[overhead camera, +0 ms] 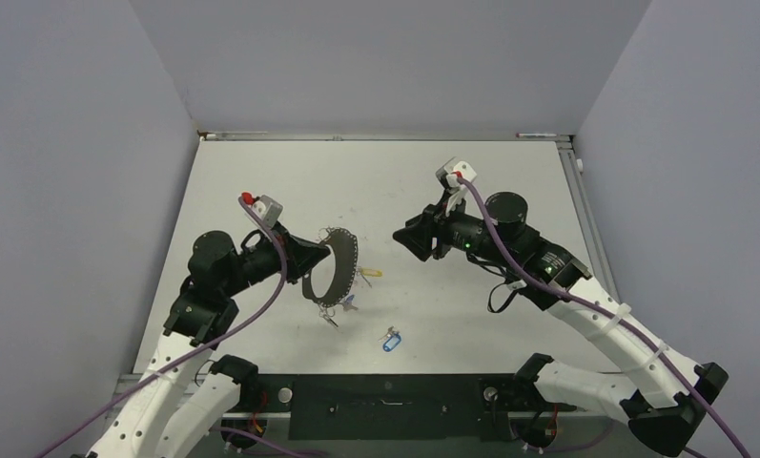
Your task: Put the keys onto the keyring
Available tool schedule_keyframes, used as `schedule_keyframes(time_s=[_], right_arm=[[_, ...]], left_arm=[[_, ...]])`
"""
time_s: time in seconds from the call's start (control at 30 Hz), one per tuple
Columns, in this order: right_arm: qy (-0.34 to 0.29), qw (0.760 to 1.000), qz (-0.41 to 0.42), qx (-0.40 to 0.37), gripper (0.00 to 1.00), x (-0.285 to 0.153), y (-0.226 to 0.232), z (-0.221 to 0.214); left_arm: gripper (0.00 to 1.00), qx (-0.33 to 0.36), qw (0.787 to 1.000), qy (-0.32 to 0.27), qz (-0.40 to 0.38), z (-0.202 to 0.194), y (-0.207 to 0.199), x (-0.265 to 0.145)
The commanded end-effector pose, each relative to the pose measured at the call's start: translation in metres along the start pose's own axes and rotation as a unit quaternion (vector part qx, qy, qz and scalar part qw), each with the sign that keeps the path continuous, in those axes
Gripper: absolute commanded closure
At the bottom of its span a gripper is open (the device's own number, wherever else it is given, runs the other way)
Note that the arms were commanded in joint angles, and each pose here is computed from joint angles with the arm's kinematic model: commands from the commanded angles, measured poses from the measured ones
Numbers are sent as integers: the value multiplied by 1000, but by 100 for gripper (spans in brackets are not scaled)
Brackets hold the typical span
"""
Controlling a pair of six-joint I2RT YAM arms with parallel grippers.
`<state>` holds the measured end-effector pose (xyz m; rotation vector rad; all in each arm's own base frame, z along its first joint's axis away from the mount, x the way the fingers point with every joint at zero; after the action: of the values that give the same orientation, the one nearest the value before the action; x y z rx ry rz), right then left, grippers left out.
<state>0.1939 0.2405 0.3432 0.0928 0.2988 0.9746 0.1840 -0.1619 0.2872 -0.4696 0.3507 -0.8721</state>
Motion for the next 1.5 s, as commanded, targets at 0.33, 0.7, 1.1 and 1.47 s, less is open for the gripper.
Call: schedule_keyframes(time_s=[0.33, 0.7, 1.1, 1.47], right_arm=[[-152, 964, 133, -175, 50, -6, 18, -34], [-149, 976, 98, -122, 39, 18, 6, -30], [-153, 959, 211, 114, 42, 3, 0, -4], [-157, 939, 279, 127, 46, -10, 32, -30]], left_arm=[[100, 32, 992, -20, -117, 12, -41, -12], [100, 50, 979, -28, -198, 16, -68, -25], [100, 99, 958, -63, -263, 20, -95, -47], [100, 85, 957, -100, -259, 33, -96, -44]])
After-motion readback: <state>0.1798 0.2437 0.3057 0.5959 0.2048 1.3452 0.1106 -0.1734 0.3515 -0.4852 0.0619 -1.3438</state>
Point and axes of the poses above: each gripper's point midway between its finger pads, its own x axis out along the fingers, its own y axis along the line the jaws close on, z = x × y, the point moved 4 cm from there along -x, back along the fingers, and after that the axes turned 5 degrees about -x, right-handed, at the moved point
